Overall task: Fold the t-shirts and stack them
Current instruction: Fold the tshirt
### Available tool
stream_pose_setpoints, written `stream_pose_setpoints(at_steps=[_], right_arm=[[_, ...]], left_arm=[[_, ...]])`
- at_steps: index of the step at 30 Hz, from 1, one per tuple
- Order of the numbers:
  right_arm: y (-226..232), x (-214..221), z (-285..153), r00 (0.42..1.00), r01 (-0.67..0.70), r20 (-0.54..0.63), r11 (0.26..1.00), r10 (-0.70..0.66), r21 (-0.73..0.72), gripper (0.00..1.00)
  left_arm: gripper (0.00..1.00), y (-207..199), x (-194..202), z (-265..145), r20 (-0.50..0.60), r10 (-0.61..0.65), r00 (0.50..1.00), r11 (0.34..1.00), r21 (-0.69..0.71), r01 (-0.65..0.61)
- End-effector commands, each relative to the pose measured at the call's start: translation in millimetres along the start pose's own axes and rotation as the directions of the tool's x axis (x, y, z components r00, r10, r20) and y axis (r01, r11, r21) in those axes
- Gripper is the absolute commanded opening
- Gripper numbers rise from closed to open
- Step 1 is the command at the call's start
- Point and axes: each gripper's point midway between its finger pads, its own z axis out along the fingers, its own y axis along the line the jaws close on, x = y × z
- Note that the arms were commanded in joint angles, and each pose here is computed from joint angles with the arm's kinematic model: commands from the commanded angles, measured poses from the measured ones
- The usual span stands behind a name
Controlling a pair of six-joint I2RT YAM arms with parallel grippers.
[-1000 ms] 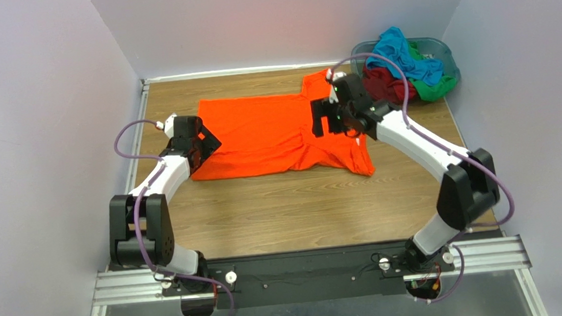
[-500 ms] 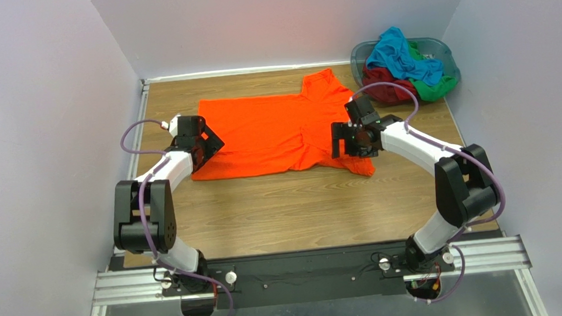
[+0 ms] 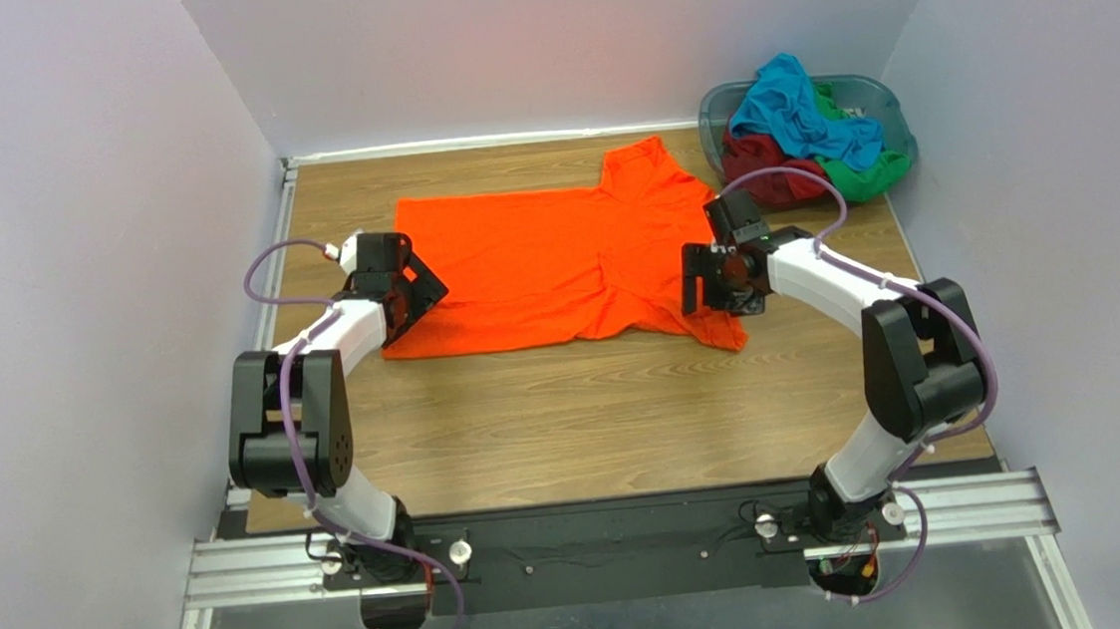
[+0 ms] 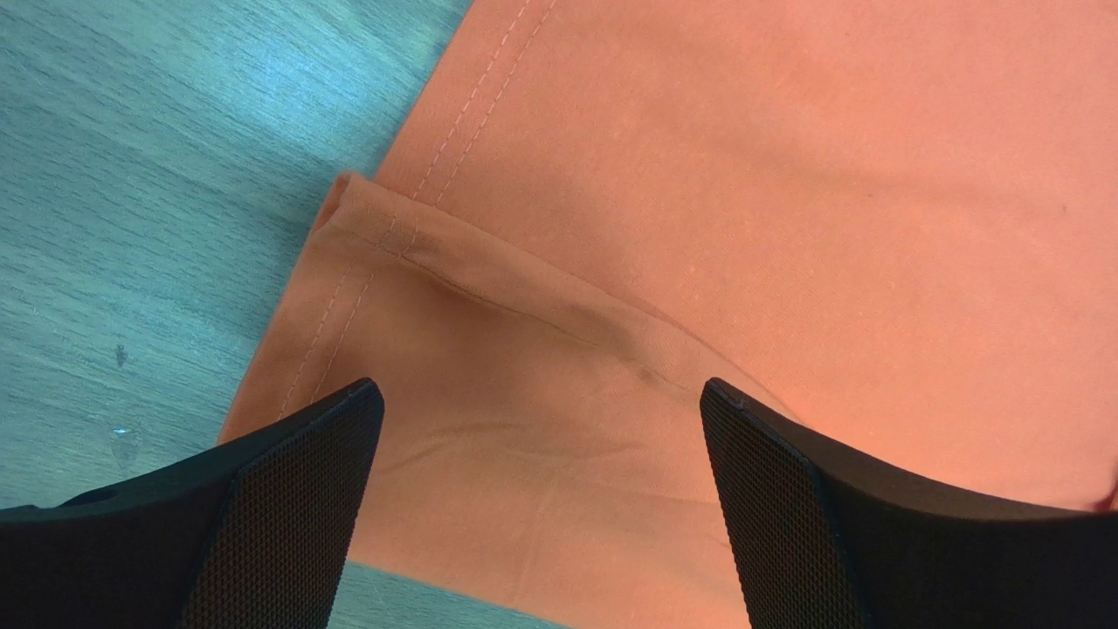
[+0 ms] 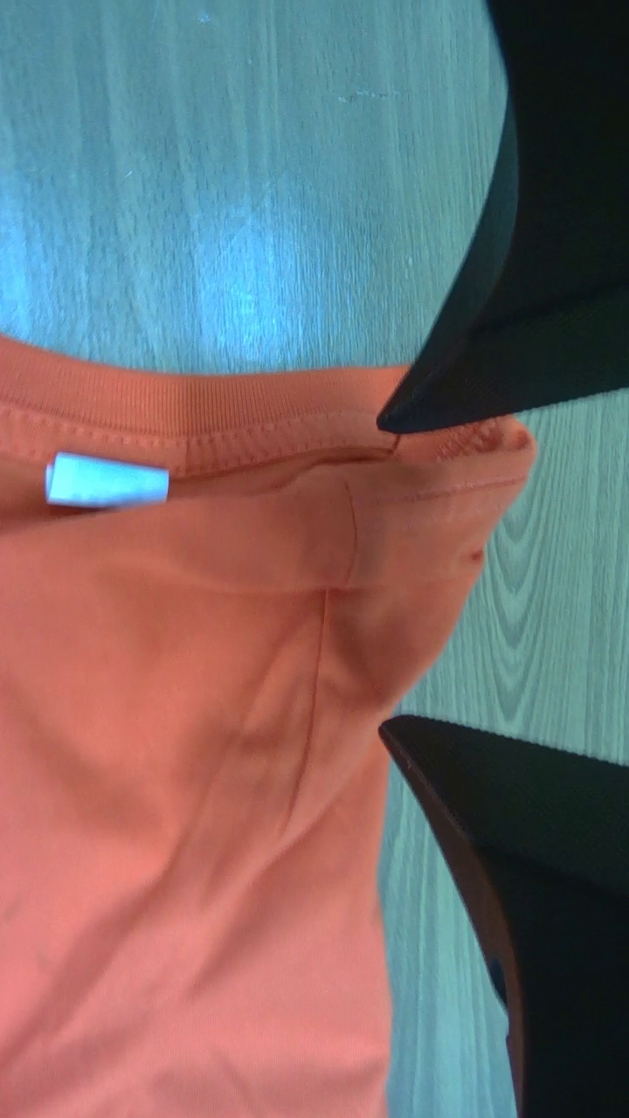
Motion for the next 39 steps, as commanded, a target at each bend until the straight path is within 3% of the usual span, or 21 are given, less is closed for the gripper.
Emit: stream_pose_setpoints(at_steps=[1, 13, 21, 31, 39], right_arm=[[-19.6, 9.1, 12.9, 1.0, 0.006, -0.028, 0.998, -0.005, 0.064, 0.79], [-33.5, 14.4, 11.3, 1.0, 0.01, -0.027, 0.994, -0.007, 0.108, 0.33], [-37.7, 1.7, 6.8, 0.999, 0.038, 0.003, 0.992, -0.039, 0.123, 0.18], [-46.1, 7.5, 14.7, 0.983, 0.176, -0.08, 0.979, -0.168, 0.106, 0.13], [-59.2, -3.6, 19.8, 0.981, 0.189, -0.081, 0.969, -0.178, 0.16, 0.14]], left_arm=[[0.98, 7.6, -3.4, 4.6, 0.019, 0.019, 1.0, 0.999, -0.036, -0.018], [0.98, 17.2, -8.6, 5.0, 0.038, 0.027, 0.999, 0.996, -0.089, -0.024], [0.98, 22.5, -9.4, 7.4, 0.043, 0.029, 0.999, 0.994, -0.111, -0.025], [0.98, 33.7, -13.7, 12.1, 0.048, 0.028, 0.998, 0.989, -0.146, -0.021], [0.98, 43.3, -11.9, 14.5, 0.044, 0.026, 0.999, 0.985, -0.172, -0.018]])
